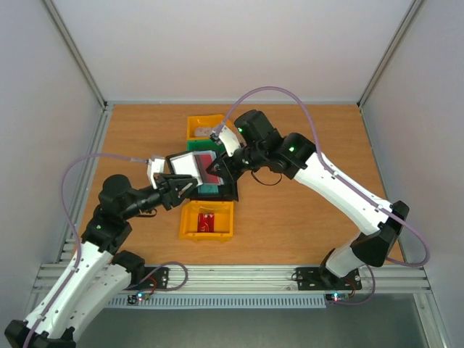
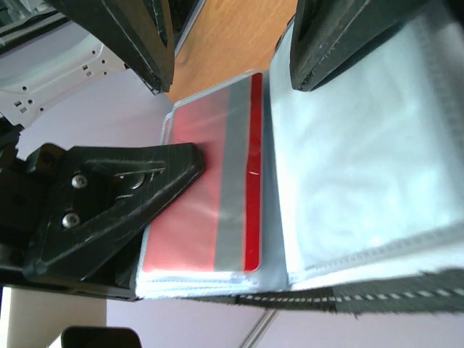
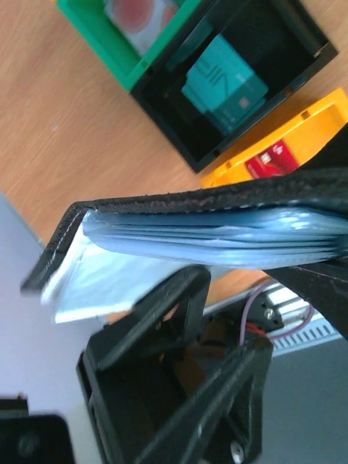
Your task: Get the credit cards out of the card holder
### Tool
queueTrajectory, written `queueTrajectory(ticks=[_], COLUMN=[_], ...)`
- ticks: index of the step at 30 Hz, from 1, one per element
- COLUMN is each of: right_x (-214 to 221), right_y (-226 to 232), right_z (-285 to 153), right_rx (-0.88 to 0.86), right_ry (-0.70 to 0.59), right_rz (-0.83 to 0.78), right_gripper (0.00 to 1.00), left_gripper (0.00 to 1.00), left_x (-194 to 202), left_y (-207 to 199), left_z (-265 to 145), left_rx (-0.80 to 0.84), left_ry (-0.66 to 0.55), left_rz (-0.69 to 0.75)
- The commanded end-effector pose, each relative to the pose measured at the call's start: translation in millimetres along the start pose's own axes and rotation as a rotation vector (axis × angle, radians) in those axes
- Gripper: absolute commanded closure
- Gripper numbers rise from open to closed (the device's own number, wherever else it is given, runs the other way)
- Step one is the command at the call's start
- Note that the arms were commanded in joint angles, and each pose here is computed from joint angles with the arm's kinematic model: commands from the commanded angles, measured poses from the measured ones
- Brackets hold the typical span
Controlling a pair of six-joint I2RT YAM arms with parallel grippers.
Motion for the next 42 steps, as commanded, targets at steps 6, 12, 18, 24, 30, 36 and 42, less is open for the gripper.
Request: queueTrajectory(ticks=[6, 12, 18, 24, 30, 36, 42], right_x=[-12, -7, -3, 6, 7, 4, 1], right_y=[54, 66, 79, 92, 90, 86, 85], right_z=[-23, -24, -19, -22, -15, -8, -4], right_rx=[-0.329, -0.429, -0.468, -0.539, -0.536, -0.524, -0.527], right_ry=[-0.116, -0.105, -0.095, -0.081, -0.076, -0.078, -0.091], right_rz=[-0.181, -0.226, -0.283, -0.326, -0.345, -0.358, -0.350], right_gripper=[0.99, 0.99, 0.99, 0.99, 0.99, 0.98, 0.93], left_gripper=[0.59, 0.70, 0.62, 0.62, 0.77, 0.92, 1.00], left_x=[-1, -8, -13, -10, -6, -6, -9], left_y=[-13, -37, -37, -48, -69, -82, -75], left_z=[-5, -10, -8, -10, -16, -21, -18], left_rx=[0.076, 0.203, 0.205, 0.277, 0.393, 0.453, 0.400], left_ry=[-0.019, -0.058, -0.080, -0.058, -0.014, -0.013, -0.026], left_rz=[0.111, 0.196, 0.152, 0.173, 0.256, 0.323, 0.259])
Point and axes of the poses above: each gripper's point midway between its finger pads, its own z axis out along the fingers, its own y axis along the line the jaws close on, x = y × z, the point moved 3 cm from there along -z, back along the fingers, and after that the axes turned 5 degrees about -z, right-handed, at the moved point
